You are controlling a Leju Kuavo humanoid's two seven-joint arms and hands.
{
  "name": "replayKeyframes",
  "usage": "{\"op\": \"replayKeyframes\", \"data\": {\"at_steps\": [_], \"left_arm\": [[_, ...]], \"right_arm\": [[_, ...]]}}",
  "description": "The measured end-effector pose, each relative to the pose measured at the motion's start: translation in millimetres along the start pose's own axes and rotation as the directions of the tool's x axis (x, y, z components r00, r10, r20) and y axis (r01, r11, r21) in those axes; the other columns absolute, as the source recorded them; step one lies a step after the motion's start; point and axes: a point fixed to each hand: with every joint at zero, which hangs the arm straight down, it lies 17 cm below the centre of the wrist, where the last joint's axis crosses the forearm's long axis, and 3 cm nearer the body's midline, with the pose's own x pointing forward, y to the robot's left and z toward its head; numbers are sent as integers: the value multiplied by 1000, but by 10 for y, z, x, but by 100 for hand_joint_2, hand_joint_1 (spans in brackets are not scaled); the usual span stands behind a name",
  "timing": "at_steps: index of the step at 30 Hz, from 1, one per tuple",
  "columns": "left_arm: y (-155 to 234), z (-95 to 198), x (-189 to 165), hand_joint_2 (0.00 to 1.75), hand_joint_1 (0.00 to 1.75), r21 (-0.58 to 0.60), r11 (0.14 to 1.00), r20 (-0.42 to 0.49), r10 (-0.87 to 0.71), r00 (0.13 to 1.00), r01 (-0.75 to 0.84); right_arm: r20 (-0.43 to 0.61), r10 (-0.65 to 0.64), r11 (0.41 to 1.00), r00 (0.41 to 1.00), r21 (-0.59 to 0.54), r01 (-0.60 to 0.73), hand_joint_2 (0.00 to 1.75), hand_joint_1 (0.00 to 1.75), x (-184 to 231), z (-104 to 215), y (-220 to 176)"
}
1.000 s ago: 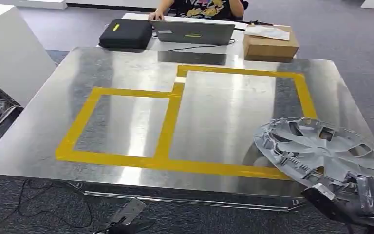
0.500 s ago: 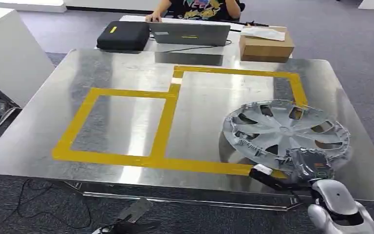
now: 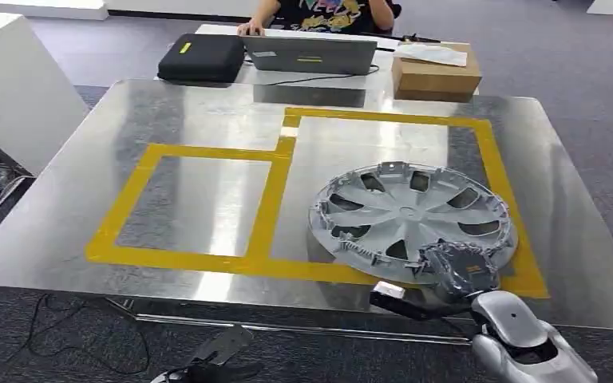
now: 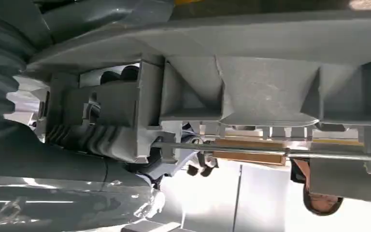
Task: Take the parts from the cabinet and place them on the table.
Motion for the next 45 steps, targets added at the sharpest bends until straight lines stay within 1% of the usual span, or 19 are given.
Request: {"op": "replayKeyframes", "data": {"at_steps": [5,10,11,16,17,26,30,33,36,38,41,43,45], "left_arm": [[2,0,0,175,0,0,1000,1,-4,1000,4],[27,-1,-7,175,0,8,1000,0,-8,1000,8],[37,-1,-12,175,0,11,1000,-1,-9,1000,9],[66,5,-38,175,0,18,1000,-4,-19,1000,19],[65,7,-39,0,0,18,1000,-2,-17,1000,17],[125,14,-69,0,0,44,999,-6,-15,1000,15],[132,13,-71,0,0,47,999,-6,-15,1000,16],[141,13,-76,0,0,52,999,-9,-11,1000,12],[150,13,-73,0,0,56,998,-6,-5,1000,6],[159,18,-71,0,0,60,998,0,1,1000,-1],[172,29,-81,0,0,66,998,7,6,1000,-7],[180,38,-86,0,0,71,997,13,13,1000,-14],[189,46,-98,0,0,76,997,14,18,1000,-19]], "right_arm": [[4,1,1000,1000,-1,-1,175,175,12,1,8],[-23,11,1000,1000,-8,-11,175,175,-82,35,14],[-32,13,1000,999,-6,-13,175,0,-115,57,28],[-89,12,1000,996,16,-11,175,0,-343,225,145],[-104,9,1000,994,23,-7,175,0,-391,268,178],[-201,-6,1000,980,17,9,175,0,-710,487,206],[-216,-10,1000,976,16,13,175,0,-758,520,204],[-228,-43,999,973,18,48,175,0,-787,538,217],[-233,-130,991,964,8,136,175,0,-798,546,216],[-229,-236,971,944,-20,238,175,0,-783,537,177],[-231,-421,907,877,-97,409,175,0,-780,505,45],[-223,-523,852,822,-150,502,175,0,-794,483,-61],[-194,-614,789,765,-182,587,175,0,-779,465,-156]]}}
